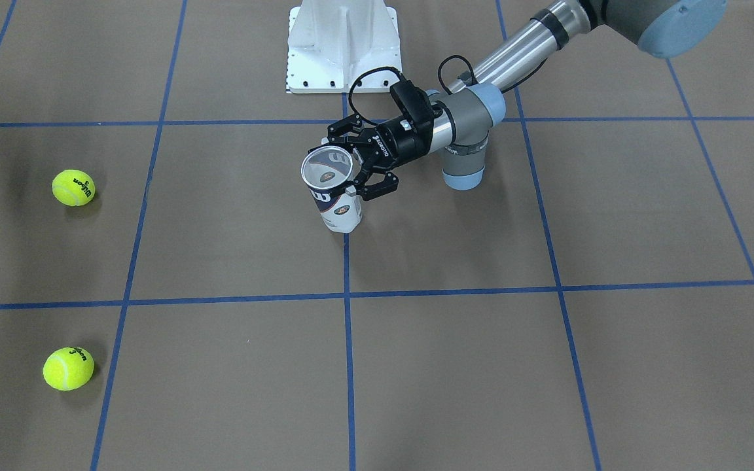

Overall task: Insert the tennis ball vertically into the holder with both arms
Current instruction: 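Reach the right gripper toward the nearer yellow tennis ball, then close the right gripper on the yellow tennis ball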

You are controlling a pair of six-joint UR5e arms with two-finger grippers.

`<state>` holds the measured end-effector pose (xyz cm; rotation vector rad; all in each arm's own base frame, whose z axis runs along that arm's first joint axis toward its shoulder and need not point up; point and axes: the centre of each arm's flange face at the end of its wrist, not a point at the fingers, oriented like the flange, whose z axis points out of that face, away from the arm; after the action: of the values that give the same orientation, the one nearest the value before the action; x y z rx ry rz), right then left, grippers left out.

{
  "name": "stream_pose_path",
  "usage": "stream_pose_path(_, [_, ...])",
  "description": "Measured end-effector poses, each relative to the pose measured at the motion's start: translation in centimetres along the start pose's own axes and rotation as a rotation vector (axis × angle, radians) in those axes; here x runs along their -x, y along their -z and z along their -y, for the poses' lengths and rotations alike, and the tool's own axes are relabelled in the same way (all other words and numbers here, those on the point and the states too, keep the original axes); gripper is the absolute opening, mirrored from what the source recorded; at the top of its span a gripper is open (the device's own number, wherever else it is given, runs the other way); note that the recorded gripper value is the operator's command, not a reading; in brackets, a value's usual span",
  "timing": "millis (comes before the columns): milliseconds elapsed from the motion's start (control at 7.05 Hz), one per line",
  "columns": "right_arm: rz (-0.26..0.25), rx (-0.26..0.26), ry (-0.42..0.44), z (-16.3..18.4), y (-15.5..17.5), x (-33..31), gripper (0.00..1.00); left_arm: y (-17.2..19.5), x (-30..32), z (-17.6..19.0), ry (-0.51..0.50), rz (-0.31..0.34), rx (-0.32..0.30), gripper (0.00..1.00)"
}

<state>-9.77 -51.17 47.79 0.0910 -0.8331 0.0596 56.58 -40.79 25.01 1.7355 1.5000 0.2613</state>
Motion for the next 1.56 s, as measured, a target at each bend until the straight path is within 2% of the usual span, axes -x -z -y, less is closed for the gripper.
stream_pose_path(142, [0.022, 0.004, -0.020, -1.7, -0.9, 2.3, 0.99, 0.0, 0.0, 0.1, 0.000, -0.001, -0.002, 0.70])
stream_pose_path(426, [0.076, -0.034, -0.053, -6.7, -4.3, 4.2, 1.00, -0.1, -0.1, 0.1, 0.001, -0.001, -0.004, 0.71])
stream_pose_path(568, [0.070, -0.051, -0.064, -9.2, -6.6, 5.1, 1.00, -0.1, -0.1, 0.2, 0.001, -0.002, -0.005, 0.71])
stream_pose_path(709, [0.043, -0.067, -0.060, -11.5, -8.9, 5.6, 1.00, -0.1, -0.1, 0.2, 0.001, -0.002, -0.005, 0.72])
stream_pose_path(993, [-0.005, -0.086, -0.020, -15.9, -11.6, 4.0, 1.00, -0.1, -0.1, 0.2, 0.001, -0.002, -0.006, 0.72])
stream_pose_path(1277, [-0.039, -0.097, 0.026, -18.2, -13.2, 3.8, 1.00, 0.0, -0.1, 0.2, 0.001, -0.002, -0.006, 0.73])
stream_pose_path(1561, [-0.048, -0.096, 0.047, -18.8, -14.0, 4.3, 0.99, 0.0, -0.1, 0.2, 0.001, -0.003, -0.007, 0.73])
